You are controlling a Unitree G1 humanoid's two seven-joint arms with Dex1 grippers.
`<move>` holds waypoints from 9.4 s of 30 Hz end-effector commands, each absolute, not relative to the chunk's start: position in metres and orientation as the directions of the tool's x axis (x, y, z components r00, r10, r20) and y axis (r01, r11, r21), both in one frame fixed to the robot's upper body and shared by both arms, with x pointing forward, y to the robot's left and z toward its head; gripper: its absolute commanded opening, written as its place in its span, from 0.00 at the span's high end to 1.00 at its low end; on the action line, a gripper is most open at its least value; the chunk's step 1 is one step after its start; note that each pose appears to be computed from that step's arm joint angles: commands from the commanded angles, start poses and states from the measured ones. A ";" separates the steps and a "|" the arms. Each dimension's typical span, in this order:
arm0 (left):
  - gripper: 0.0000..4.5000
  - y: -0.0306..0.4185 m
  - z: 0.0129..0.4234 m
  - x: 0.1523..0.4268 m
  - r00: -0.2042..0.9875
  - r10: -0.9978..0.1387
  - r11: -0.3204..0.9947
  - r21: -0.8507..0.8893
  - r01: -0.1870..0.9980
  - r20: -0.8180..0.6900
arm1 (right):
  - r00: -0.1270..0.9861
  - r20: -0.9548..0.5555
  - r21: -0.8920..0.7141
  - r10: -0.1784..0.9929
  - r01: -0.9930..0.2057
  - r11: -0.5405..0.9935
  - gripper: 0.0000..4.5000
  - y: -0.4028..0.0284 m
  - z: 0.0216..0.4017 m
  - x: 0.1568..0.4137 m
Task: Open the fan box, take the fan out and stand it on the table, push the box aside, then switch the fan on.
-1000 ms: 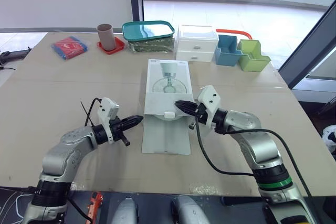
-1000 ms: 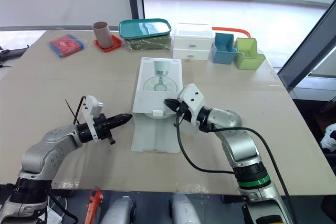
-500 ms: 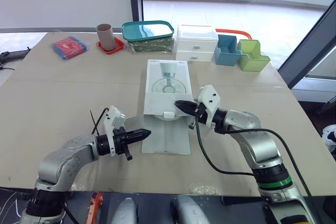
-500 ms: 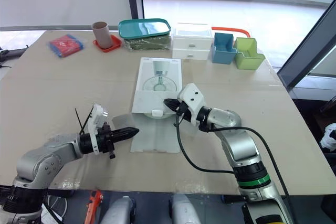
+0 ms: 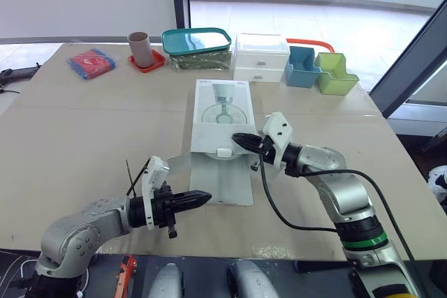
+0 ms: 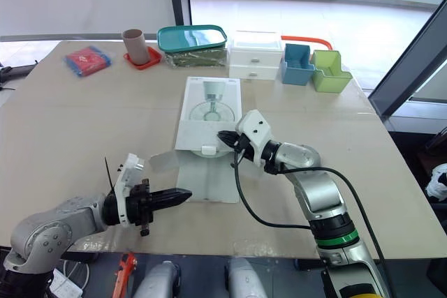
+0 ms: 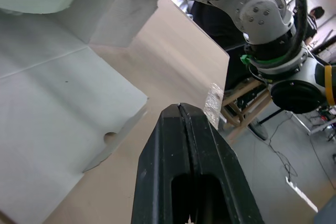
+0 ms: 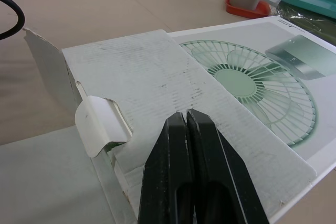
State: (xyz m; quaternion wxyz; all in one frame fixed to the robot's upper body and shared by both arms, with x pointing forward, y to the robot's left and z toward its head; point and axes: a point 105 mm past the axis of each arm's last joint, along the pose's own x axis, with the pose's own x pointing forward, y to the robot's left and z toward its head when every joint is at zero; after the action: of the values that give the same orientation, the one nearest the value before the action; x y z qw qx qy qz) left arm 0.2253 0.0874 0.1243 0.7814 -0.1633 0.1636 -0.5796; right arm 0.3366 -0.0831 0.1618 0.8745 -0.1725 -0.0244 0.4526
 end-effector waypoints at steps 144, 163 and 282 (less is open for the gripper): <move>0.78 0.084 0.113 0.253 0.453 -0.892 0.193 -0.905 0.380 0.000 | 0.595 -0.133 -0.331 0.792 -0.780 0.531 1.00 -0.084 0.161 0.335; 0.78 0.083 0.113 0.251 0.465 -0.885 0.173 -0.936 0.307 -0.011 | 0.586 -0.133 -0.328 0.800 -0.787 0.522 1.00 -0.081 0.160 0.336; 0.01 0.175 0.131 0.210 0.382 -0.876 0.445 -0.190 0.875 -0.293 | 0.550 -0.148 -0.307 0.822 -0.815 0.491 1.00 -0.075 0.151 0.331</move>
State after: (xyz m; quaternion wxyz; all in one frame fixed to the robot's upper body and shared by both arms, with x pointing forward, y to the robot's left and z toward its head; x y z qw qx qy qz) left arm 0.2079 0.1729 0.1155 0.8259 -0.0803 0.2339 -0.5066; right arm 0.3327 -0.0780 0.1624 0.8682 -0.1783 -0.0304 0.4621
